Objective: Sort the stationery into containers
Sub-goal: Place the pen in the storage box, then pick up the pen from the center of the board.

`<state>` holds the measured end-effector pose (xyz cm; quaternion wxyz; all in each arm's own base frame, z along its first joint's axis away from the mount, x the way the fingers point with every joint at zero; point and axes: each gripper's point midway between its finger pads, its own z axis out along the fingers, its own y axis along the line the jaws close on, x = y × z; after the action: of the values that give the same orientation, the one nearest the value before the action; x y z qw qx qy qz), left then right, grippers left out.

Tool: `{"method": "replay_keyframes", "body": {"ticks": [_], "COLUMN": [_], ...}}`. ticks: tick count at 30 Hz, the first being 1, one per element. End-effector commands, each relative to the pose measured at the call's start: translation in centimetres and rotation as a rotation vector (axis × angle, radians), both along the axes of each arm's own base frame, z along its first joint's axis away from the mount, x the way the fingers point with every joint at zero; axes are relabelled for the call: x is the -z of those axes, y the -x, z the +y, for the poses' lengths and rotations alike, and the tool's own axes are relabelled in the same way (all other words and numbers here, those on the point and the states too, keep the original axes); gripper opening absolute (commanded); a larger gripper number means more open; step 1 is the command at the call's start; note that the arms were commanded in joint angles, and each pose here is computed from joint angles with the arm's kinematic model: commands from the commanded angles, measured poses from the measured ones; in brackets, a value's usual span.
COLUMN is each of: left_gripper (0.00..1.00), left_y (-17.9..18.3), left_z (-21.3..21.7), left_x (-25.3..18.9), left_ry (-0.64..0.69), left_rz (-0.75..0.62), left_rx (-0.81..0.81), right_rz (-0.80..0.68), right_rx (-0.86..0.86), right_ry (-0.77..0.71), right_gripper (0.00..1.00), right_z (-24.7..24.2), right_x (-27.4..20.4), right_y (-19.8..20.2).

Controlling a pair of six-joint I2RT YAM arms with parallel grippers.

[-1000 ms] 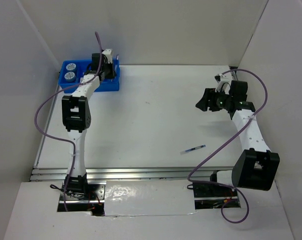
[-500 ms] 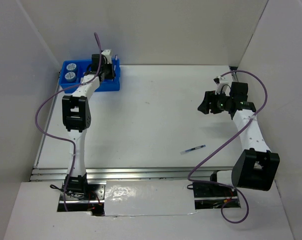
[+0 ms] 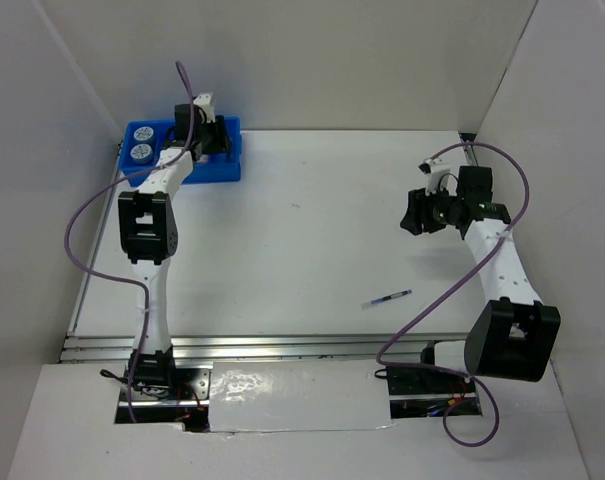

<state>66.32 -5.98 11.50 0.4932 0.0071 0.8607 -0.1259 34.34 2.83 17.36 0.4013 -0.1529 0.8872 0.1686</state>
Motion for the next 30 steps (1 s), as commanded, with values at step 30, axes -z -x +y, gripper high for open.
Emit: {"method": "replay_keyframes", "body": {"ticks": [30], "left_gripper": [0.65], "left_y": [27.4], "left_z": [-4.4], "left_x": [-22.1], "left_ry": [0.087], "left_rz": [-0.302], "left_rx": [0.427], "right_rz": [0.099], "right_rx": [-1.074], "right_ry": [0.706], "right_gripper": [0.52], "right_z": [8.2], "right_x": [13.9], "right_y": [13.0]}}
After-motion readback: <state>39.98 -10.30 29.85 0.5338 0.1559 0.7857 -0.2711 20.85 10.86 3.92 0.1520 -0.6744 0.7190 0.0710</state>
